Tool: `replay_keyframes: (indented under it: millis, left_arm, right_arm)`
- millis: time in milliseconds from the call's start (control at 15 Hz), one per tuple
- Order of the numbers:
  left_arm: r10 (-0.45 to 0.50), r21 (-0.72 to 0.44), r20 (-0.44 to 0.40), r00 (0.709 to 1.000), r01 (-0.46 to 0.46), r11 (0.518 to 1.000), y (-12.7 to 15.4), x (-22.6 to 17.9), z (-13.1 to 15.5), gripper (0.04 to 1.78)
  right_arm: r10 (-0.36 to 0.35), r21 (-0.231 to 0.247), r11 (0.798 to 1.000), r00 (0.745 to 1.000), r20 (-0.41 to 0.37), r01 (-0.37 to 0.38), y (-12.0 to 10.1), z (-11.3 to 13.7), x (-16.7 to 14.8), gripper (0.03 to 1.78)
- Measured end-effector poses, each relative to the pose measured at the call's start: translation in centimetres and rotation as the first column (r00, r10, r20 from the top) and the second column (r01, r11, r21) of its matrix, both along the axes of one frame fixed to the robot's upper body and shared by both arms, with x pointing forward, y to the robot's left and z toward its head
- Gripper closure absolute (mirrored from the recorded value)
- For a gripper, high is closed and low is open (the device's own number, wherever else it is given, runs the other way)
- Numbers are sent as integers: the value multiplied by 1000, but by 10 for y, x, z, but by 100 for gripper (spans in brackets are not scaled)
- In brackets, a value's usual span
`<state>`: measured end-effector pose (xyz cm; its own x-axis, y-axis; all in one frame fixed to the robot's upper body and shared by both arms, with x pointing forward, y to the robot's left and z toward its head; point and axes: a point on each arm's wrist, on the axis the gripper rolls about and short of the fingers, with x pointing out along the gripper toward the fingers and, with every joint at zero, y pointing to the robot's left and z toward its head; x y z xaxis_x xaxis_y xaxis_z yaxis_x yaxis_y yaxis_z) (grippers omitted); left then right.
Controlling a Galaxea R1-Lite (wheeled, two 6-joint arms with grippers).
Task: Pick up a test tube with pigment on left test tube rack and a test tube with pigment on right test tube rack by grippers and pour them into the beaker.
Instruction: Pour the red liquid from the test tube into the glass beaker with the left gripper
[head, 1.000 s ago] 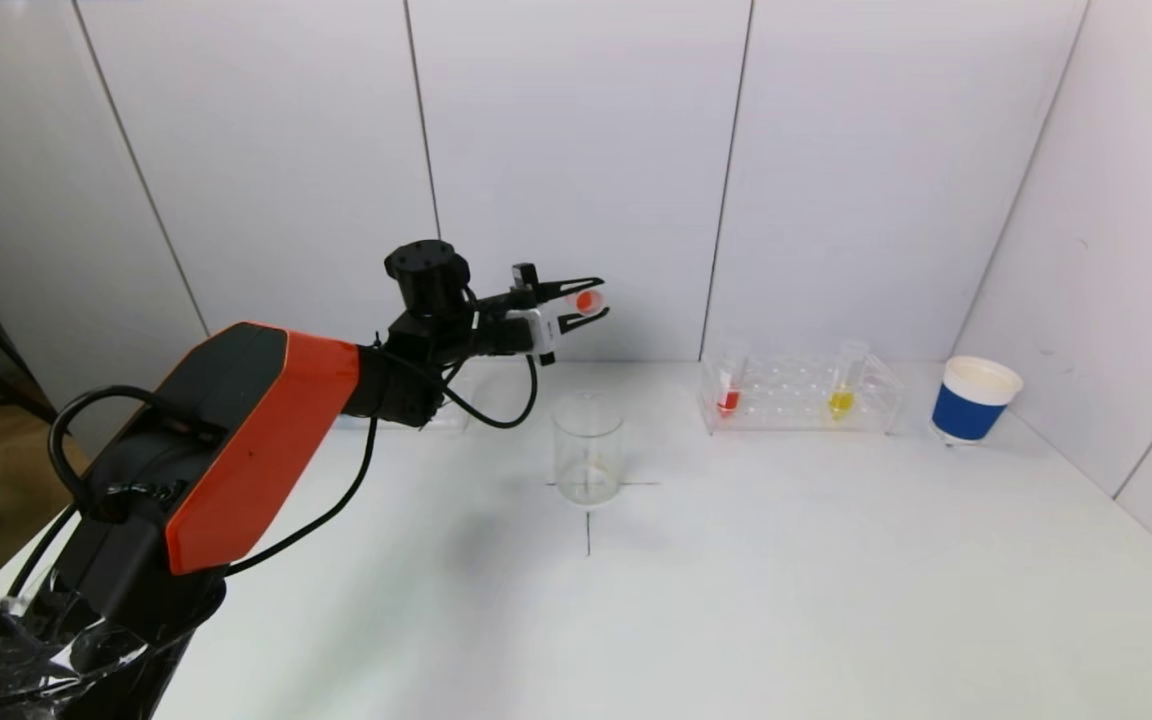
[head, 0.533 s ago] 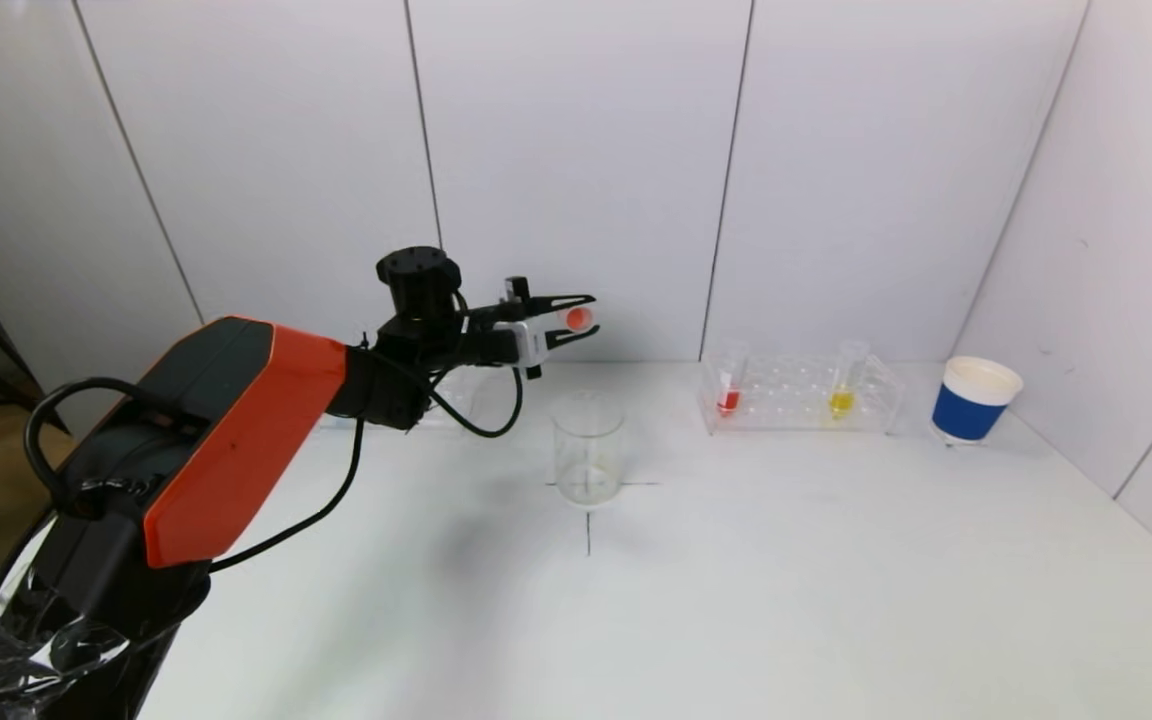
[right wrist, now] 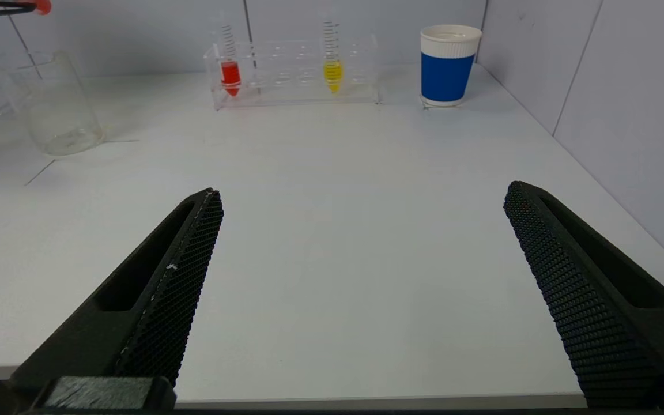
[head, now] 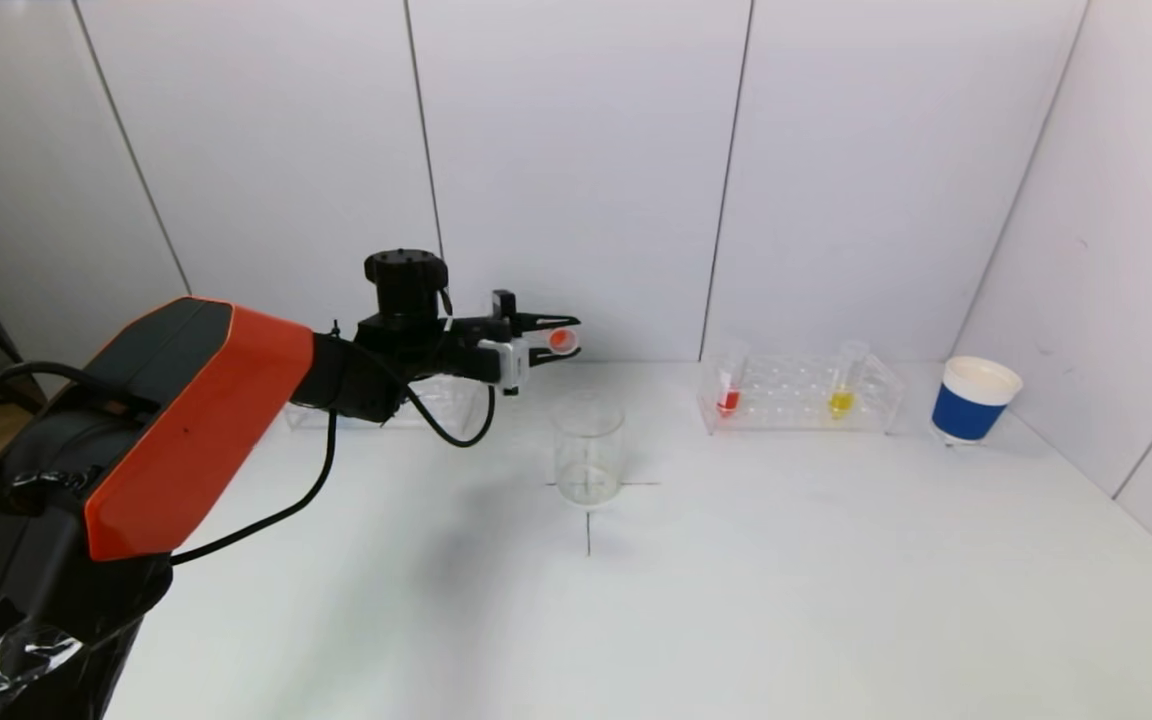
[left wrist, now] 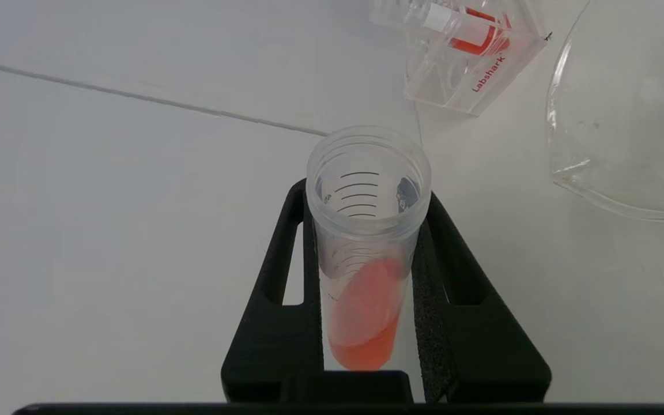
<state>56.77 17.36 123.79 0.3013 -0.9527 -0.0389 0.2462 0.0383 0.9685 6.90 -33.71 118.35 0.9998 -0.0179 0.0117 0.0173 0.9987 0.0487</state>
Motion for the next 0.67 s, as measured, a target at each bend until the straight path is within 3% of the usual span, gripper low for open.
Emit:
replay_keyframes:
  millis: [667]
  left_arm:
    - [-17,36,114,993,13,999,-10,-4,2,136]
  right_arm:
    - [-1,0,1000,1000,0,1,0,0,0,4]
